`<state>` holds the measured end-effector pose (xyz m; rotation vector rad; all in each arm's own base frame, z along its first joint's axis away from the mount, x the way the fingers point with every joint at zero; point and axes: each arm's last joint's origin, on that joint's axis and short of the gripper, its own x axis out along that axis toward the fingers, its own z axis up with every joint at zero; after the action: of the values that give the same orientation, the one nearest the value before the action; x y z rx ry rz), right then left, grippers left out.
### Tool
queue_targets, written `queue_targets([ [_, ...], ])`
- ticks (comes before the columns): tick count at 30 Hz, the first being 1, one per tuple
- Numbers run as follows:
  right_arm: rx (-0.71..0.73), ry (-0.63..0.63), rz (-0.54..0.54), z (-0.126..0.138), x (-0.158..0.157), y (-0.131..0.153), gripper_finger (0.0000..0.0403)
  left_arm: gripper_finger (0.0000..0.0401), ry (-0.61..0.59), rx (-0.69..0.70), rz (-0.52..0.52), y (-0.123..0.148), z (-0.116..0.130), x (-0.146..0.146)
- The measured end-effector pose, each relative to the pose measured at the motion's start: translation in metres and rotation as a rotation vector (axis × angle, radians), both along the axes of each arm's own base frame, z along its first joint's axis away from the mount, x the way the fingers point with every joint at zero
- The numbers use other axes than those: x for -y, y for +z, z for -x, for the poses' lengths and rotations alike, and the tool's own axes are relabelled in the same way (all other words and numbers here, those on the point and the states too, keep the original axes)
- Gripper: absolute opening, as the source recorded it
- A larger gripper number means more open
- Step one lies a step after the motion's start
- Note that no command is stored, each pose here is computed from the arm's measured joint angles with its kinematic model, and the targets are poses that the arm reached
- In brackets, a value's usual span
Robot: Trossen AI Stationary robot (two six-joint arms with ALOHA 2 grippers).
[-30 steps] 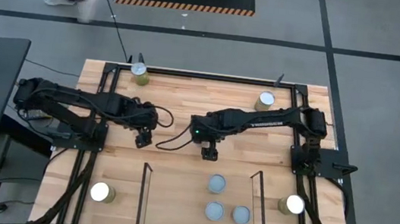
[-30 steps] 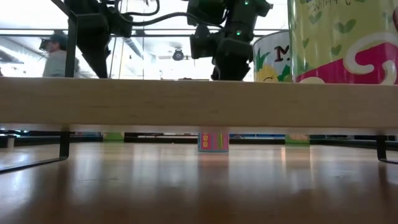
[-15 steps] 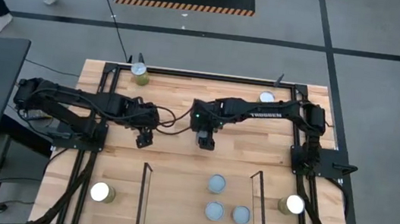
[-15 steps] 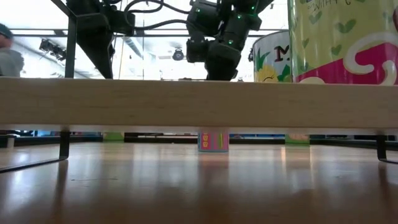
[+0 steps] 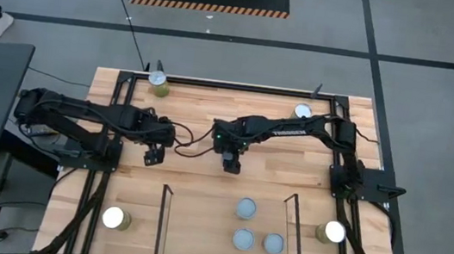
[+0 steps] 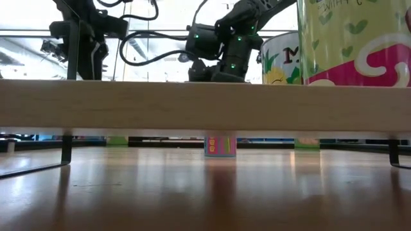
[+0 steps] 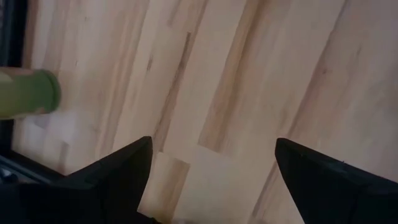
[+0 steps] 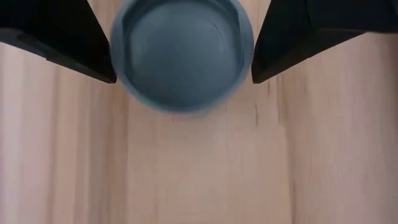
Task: Pick and place cans onto a shelf
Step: Put the canned mixed corn on the shelf
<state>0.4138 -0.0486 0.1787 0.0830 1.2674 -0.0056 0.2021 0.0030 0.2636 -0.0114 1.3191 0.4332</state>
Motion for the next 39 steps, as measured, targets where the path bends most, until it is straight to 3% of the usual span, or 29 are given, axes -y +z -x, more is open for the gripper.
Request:
queue_targets([
  [12,-0.015,-0.005,-0.006,0.001,0.000,-0.001,0.0293,0.0346,0.086,0.087,-0.018,0.013,0.011,-0.020],
  [18,-0.061,-0.026,-0.029,0.008,-0.006,0.011,0.0292,0.0346,0.122,0.111,-0.052,0.017,0.014,-0.026],
  [25,-0.042,0.010,-0.042,0.024,-0.029,0.069,0.0292,0.0346,0.141,0.116,-0.059,0.017,0.015,-0.028],
  [31,0.076,-0.020,-0.079,0.065,-0.063,0.138,0.0293,0.0346,0.236,0.180,-0.036,0.018,0.012,-0.028],
  [39,0.205,-0.101,-0.159,0.134,-0.118,0.202,0.0293,0.0346,0.278,0.510,-0.001,0.032,-0.014,-0.029],
])
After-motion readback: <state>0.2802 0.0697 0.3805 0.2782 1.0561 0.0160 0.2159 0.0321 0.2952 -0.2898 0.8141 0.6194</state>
